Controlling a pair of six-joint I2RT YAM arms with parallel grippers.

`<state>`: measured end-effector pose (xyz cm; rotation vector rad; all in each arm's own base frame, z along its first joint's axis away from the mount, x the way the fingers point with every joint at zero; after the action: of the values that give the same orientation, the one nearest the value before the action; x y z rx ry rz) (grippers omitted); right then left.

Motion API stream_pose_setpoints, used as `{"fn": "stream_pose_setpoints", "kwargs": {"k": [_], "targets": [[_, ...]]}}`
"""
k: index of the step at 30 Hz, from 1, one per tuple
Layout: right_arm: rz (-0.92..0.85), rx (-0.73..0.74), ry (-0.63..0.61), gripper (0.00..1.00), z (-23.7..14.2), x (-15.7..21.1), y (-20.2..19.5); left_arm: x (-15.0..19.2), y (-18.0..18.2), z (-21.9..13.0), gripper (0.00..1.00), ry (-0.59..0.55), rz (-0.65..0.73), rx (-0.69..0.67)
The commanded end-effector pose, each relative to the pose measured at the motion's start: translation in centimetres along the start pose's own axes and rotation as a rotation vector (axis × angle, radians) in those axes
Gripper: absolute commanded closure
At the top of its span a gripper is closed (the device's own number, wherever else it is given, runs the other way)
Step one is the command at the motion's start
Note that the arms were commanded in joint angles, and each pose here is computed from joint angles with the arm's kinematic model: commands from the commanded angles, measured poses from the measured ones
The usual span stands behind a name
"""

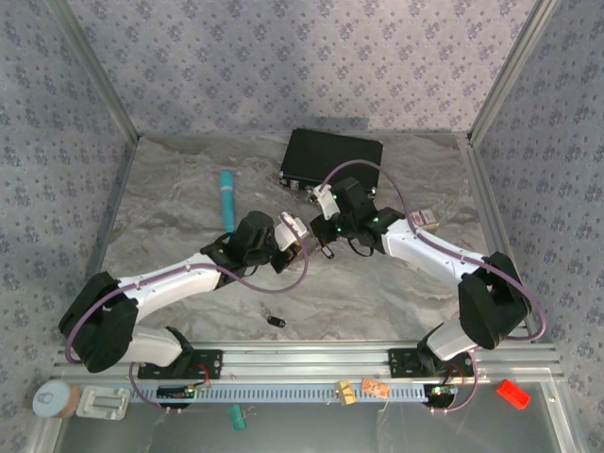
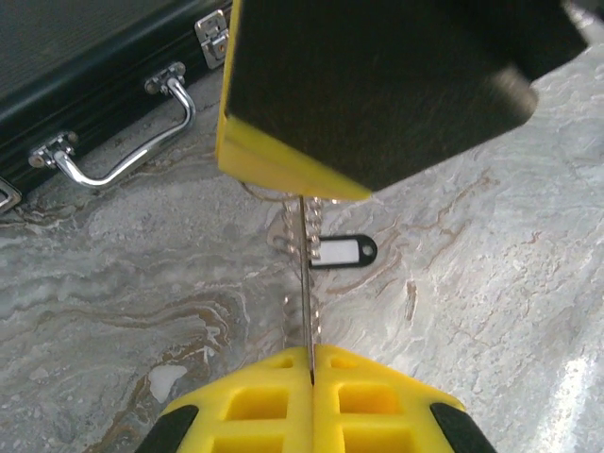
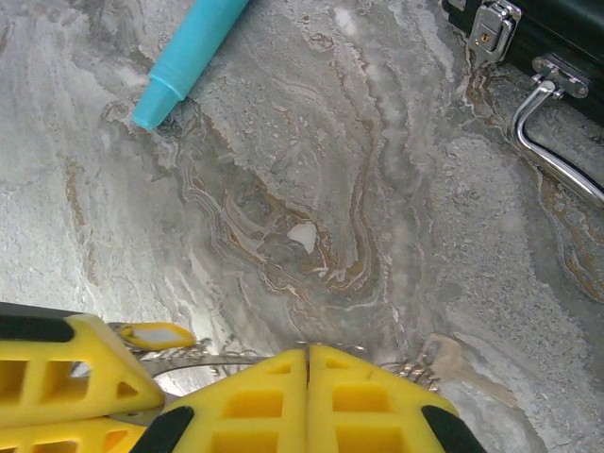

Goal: Put the keys on the keyring

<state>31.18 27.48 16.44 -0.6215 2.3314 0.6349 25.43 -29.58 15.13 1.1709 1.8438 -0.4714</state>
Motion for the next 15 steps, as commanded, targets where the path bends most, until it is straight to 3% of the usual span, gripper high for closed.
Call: {"fn": "stream_pose_setpoints", "kwargs": {"k": [1,5,10,15], "targets": [[0.001,0.056,-0.029,1.00,0.6,-0.5,-1.3,-5.1,-1.9,-1.7,1.00,-0.209,0.033,0.099],[0.041,-0.022,-0.104,1.00,0.6,-1.3,-0.3,-5.0,-2.2,-1.8,0.98,-0.214,-0.001,0.114],[-0.008,-0.136,-0.140,1.00,-0.1,-1.4,0.6,-4.0,-2.7,-2.5,0.62,-0.208,-0.023,0.139],[-0.132,-0.233,-0.166,1.00,-1.1,-0.7,0.7,-4.6,-2.6,-5.0,0.43,-0.265,-0.031,0.179]]}}
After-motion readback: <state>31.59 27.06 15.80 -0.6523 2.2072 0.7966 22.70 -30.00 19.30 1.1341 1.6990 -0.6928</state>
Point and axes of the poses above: each hand's point on the last joint's axis, 136 mm out from that joint toward the fingers, its own z axis out along the fingers, its own y axis along the line the jaws close on, x = y × z, the point moved 1 cm from there along -z, back along the fingers, and after that the axes turned 6 degrees about z, right-handed, at the moved point
